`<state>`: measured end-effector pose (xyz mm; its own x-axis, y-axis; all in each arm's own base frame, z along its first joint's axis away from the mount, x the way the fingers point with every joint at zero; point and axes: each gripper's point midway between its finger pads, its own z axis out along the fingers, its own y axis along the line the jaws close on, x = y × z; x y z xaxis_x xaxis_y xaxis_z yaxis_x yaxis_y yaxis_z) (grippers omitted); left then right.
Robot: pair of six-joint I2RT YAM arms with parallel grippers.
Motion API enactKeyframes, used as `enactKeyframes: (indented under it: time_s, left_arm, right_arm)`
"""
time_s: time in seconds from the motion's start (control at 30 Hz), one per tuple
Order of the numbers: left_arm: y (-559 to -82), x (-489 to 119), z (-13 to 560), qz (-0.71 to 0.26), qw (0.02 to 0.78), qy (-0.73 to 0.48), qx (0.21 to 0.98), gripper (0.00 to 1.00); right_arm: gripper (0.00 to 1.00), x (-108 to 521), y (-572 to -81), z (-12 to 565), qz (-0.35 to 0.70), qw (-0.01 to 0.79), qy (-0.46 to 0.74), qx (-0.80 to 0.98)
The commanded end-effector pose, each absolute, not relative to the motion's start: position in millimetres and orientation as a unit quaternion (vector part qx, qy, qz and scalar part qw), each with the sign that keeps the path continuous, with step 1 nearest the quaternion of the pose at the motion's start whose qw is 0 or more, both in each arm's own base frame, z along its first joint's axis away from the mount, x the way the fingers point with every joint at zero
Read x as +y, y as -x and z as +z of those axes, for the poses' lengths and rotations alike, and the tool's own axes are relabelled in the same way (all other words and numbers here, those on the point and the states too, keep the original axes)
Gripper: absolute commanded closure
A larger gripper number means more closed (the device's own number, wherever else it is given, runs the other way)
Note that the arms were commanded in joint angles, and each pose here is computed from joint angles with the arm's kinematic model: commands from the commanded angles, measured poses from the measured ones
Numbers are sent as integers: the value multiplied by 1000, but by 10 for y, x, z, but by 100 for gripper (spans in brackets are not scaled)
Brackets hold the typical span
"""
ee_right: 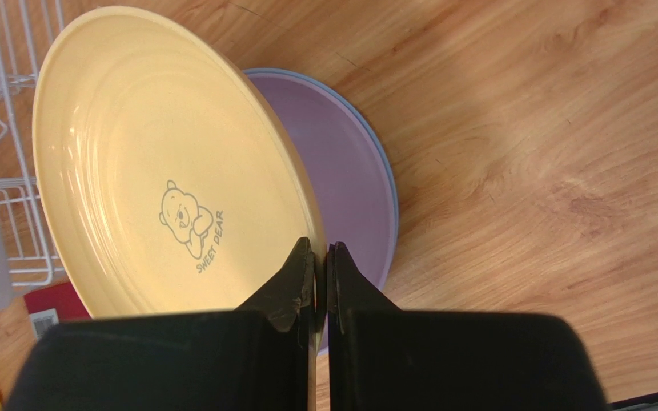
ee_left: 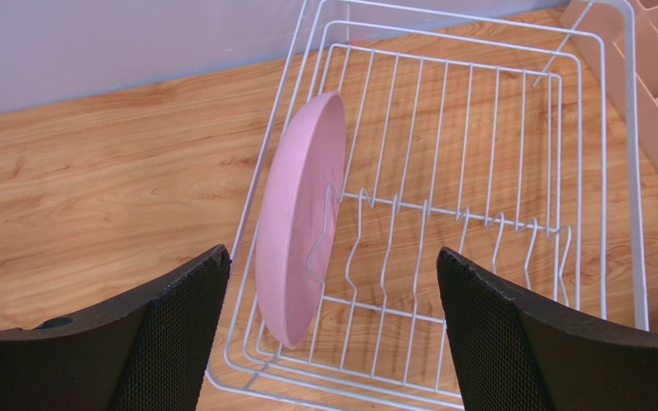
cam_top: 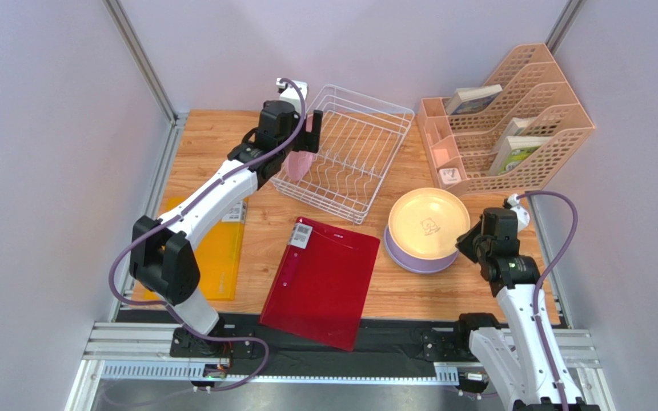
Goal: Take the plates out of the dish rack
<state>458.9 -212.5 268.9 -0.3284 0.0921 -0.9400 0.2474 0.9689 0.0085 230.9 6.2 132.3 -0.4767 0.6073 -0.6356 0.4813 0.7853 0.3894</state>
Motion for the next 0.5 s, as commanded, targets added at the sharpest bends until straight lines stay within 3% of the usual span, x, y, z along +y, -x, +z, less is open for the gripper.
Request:
enactKeyframes:
  time_s: [0.0,0.3,0.4,0.47]
  left_arm:
    - [-4695,-2099,2501,-60,565,-100,817,6]
    - [-4729,-2160,2220,-69,543,-103,830,9]
    - [-4733,-2144,2193,-63,539,-103,834,10]
    - [-4737,-2124,2169,-58,539,-101,834,11]
  right_arm:
    - [100,13,-2299,1253,72,399,-347,846]
    - [98,90,-2386,941,82,374,-337,860]
    - [86,75,-2397,893,71,366,-328,868]
    - [63,90,-2445,947,78,373,-323,866]
